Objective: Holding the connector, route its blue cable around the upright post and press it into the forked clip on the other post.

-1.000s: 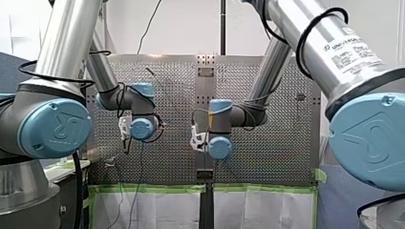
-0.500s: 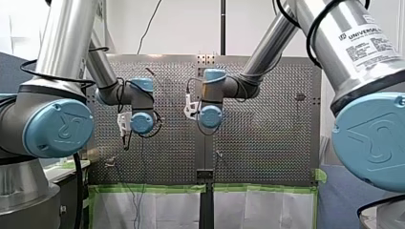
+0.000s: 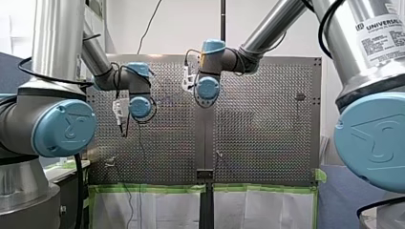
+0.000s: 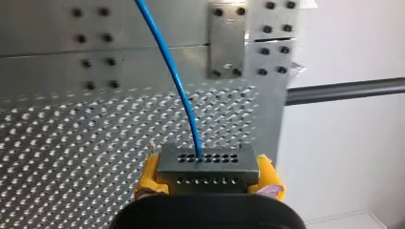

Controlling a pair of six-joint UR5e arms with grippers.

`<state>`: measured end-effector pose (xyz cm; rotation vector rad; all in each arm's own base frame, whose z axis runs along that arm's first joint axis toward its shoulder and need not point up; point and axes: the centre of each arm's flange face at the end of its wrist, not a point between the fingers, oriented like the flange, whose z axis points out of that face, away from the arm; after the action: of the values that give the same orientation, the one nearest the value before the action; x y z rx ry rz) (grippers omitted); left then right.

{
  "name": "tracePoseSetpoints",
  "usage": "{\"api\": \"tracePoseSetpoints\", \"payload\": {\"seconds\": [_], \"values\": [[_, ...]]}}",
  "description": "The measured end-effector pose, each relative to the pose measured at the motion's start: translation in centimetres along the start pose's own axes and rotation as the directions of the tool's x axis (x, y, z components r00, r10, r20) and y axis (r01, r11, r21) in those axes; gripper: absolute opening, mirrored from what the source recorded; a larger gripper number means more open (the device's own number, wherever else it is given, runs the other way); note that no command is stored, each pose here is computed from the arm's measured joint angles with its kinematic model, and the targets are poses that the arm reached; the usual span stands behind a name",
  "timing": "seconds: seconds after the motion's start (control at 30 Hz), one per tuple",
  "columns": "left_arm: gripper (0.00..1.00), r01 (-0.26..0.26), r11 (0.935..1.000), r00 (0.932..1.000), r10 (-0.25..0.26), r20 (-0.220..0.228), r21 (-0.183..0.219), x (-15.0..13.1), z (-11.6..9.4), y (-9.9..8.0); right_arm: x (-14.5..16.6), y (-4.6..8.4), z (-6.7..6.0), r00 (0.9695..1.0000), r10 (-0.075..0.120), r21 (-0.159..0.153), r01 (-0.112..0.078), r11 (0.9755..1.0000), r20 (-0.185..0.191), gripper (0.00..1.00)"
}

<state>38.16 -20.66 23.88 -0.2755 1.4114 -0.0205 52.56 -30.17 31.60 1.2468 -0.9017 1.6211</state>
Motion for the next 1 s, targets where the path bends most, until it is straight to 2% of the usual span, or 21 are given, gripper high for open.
{"api": "tracePoseSetpoints", "payload": {"seconds": [0.3, 0.43, 0.5, 0.8, 1.0], "values": [[0.00, 0.081, 0.9955, 0.9954, -0.079, 0.055, -0.048, -4.5, 1.5, 0.5, 1.4, -0.3, 0.5, 0.9995, -0.020, 0.006, 0.020, 0.9998, 0.025, 0.00], [0.00, 0.110, 0.9922, 0.9910, -0.105, 0.083, -0.058, -6.6, 2.2, 0.6, 2.3, -0.5, 1.0, 0.9987, -0.041, 0.009, 0.041, 0.9991, 0.029, 0.00], [0.00, 0.120, 0.9909, 0.9885, -0.114, 0.100, -0.061, -7.9, 2.6, 0.6, 2.8, -0.6, 1.3, 0.9983, -0.050, 0.011, 0.050, 0.9987, 0.030, 0.00], [0.00, 0.153, 0.9864, 0.9757, -0.140, 0.168, -0.061, -13.5, 4.1, 0.4, 5.2, -1.1, 3.0, 0.9971, -0.071, 0.020, 0.070, 0.9973, 0.029, 0.00], [0.00, 0.151, 0.9861, 0.9739, -0.136, 0.181, -0.069, -15.8, 5.0, 0.5, 6.9, -1.5, 3.9, 0.9965, -0.080, 0.036, 0.079, 0.9962, 0.026, 0.00]]}}
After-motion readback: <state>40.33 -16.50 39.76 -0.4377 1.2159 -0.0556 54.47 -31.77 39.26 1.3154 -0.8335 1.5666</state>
